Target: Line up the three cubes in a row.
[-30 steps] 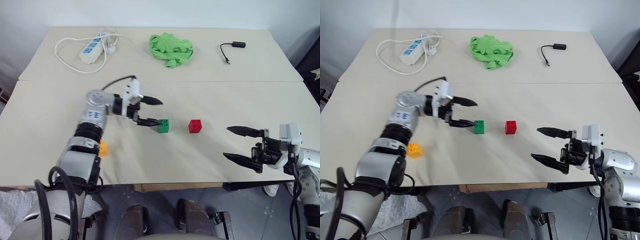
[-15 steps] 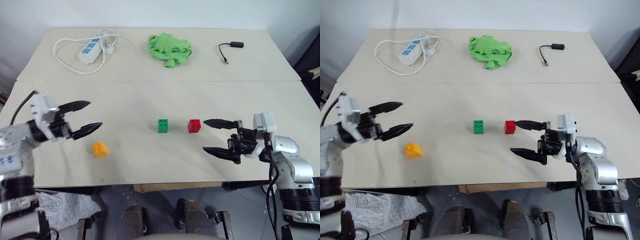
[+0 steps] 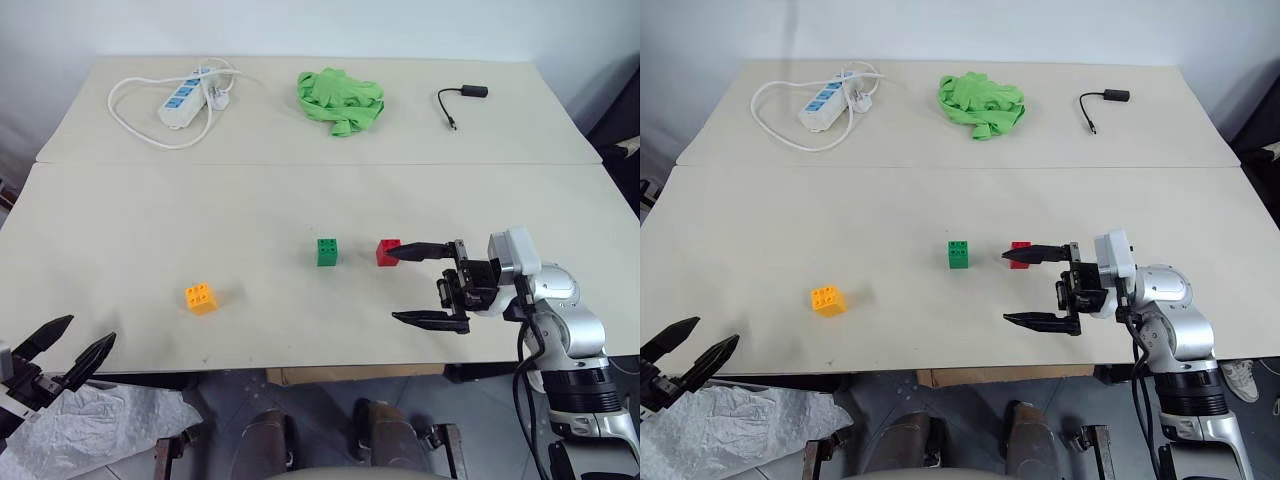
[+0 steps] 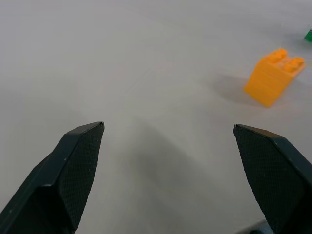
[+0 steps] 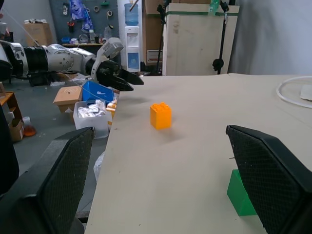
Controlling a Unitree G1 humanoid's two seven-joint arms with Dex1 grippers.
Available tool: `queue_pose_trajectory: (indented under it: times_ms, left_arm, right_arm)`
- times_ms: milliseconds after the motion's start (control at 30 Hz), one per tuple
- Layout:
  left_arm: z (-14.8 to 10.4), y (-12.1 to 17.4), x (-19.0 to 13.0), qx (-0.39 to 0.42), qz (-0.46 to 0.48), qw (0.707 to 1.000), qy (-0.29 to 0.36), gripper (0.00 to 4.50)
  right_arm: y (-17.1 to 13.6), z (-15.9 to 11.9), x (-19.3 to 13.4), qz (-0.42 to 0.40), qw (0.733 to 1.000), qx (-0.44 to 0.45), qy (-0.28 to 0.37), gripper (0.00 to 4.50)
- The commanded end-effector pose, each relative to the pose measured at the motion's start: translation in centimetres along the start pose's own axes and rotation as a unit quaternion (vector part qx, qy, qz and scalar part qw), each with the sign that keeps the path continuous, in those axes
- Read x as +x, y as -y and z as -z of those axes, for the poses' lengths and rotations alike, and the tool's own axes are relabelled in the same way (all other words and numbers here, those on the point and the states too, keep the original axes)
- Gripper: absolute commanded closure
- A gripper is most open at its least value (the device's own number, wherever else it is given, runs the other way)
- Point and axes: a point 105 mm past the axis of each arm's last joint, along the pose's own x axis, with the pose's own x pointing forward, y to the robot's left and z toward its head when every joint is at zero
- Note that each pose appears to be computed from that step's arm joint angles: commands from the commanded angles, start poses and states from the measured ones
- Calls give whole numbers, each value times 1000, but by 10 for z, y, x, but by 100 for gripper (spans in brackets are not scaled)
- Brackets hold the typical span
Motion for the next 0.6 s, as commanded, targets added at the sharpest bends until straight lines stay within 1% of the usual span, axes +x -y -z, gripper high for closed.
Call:
queue_pose_trajectory:
  times_ms: [33, 100, 167, 233, 300, 400, 533, 600]
  left_arm:
    - [-13, 14, 8, 28, 45, 999, 12, 1]
    - [-13, 30, 27, 68, 131, 989, -19, 1]
    - [-13, 36, 39, 84, 179, 979, -37, 1]
    - [-13, 38, 47, 101, 203, 973, -50, 1]
    - [-9, 37, 60, 125, 242, 959, -73, 1]
    - [-11, 34, 79, 132, 271, 951, -71, 1]
    - [-6, 41, 90, 134, 324, 932, -88, 1]
    - [-6, 44, 96, 131, 339, 928, -79, 1]
  right_arm:
    - [-1, -6, -4, -6, 1000, -18, 3, 0]
    - [-1, -3, -11, 0, 1000, -16, -8, 0]
    - [-5, 2, -18, -4, 999, 8, -31, 0]
    - [-6, 6, -21, -1, 999, 9, -49, 0]
    - [-8, 6, -25, 3, 999, 11, -53, 0]
    - [-9, 5, -30, 11, 998, 14, -57, 0]
    - [-11, 4, -34, 22, 998, 15, -57, 0]
    - [-12, 4, -35, 29, 998, 14, -59, 0]
